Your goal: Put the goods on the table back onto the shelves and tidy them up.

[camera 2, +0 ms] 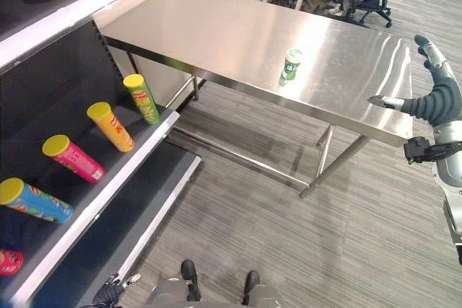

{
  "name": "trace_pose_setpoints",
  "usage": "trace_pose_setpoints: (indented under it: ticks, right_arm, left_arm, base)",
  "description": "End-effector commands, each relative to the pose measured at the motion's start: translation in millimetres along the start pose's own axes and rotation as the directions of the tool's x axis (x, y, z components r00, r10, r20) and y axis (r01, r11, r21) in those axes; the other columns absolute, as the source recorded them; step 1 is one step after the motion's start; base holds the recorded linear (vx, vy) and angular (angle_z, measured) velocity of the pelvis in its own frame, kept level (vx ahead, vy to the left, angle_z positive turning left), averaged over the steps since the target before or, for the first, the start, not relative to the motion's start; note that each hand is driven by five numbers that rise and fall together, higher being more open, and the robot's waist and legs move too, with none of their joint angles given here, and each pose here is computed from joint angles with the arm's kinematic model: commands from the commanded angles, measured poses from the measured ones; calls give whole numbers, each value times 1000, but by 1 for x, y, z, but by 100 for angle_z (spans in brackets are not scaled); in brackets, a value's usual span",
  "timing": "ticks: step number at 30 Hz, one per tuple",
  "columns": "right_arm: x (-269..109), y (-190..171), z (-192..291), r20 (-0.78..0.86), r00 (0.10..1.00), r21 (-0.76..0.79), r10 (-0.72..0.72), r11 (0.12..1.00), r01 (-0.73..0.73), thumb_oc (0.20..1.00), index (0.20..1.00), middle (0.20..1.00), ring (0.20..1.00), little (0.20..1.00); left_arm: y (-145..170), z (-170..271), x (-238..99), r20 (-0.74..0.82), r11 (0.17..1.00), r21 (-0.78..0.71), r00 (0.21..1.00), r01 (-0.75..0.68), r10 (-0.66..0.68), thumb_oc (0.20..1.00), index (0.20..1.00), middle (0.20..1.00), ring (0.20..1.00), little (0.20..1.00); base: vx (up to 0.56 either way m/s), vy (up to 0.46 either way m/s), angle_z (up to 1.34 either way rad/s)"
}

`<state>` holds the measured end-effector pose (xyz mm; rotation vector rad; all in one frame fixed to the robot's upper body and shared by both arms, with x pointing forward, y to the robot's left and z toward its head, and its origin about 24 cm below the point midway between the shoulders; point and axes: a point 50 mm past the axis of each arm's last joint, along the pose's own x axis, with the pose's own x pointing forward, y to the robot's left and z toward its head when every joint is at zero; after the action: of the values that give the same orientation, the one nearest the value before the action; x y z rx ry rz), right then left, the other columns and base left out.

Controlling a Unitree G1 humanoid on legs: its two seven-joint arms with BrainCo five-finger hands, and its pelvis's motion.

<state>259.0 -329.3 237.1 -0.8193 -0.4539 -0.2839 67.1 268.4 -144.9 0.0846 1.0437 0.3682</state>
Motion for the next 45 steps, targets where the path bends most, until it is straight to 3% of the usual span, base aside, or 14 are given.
trace_pose_setpoints:
  ticks: [1, 6, 15, 23, 33, 36, 45]
  right_arm:
    - [28, -19, 39, 185, 977, -33, -103, 993, 111, 1000, 1000, 1000, 1000, 1000]
    - [27, -15, 31, 153, 982, -26, -112, 993, 117, 1000, 1000, 1000, 1000, 1000]
    - [25, -15, 22, 100, 994, -34, -52, 998, 55, 1000, 1000, 1000, 1000, 1000]
    - [9, -33, 10, 16, 1000, -160, -1, 987, 4, 1000, 1000, 1000, 1000, 1000]
    - [5, -48, 4, -18, 999, -122, -34, 992, 32, 1000, 1000, 1000, 1000, 1000]
    - [1, -52, -5, -65, 996, -128, -63, 990, 54, 1000, 1000, 1000, 1000, 1000]
    - [-1, -44, -15, -103, 992, -97, -66, 994, 56, 1000, 1000, 1000, 1000, 1000]
  left_arm:
    - [-4, 3, 0, 19, 1000, 1, 1000, -7, 7, 1000, 1000, 1000, 1000, 1000]
    - [-4, 4, 1, 16, 1000, -17, 1000, -15, 15, 1000, 1000, 1000, 1000, 1000]
    - [-17, 60, 11, 183, 997, 72, 982, 42, -55, 1000, 1000, 1000, 1000, 1000]
    - [-15, 59, 13, 167, 991, 129, 984, 40, -62, 1000, 1000, 1000, 1000, 1000]
    - [-20, 50, 10, 145, 992, 102, 985, 78, -93, 1000, 1000, 1000, 1000, 1000]
    - [-25, 29, 8, 56, 982, 152, 990, 116, -126, 1000, 1000, 1000, 1000, 1000]
    - [-12, 34, 9, 67, 981, 174, 993, 86, -99, 1000, 1000, 1000, 1000, 1000]
  base:
    - [341, -17, -50]
    - [307, -37, -43]
    - [156, -91, 8]
    - [278, -335, 80]
    - [131, -434, 73]
    - [106, -158, 81]
    - [96, 54, 35]
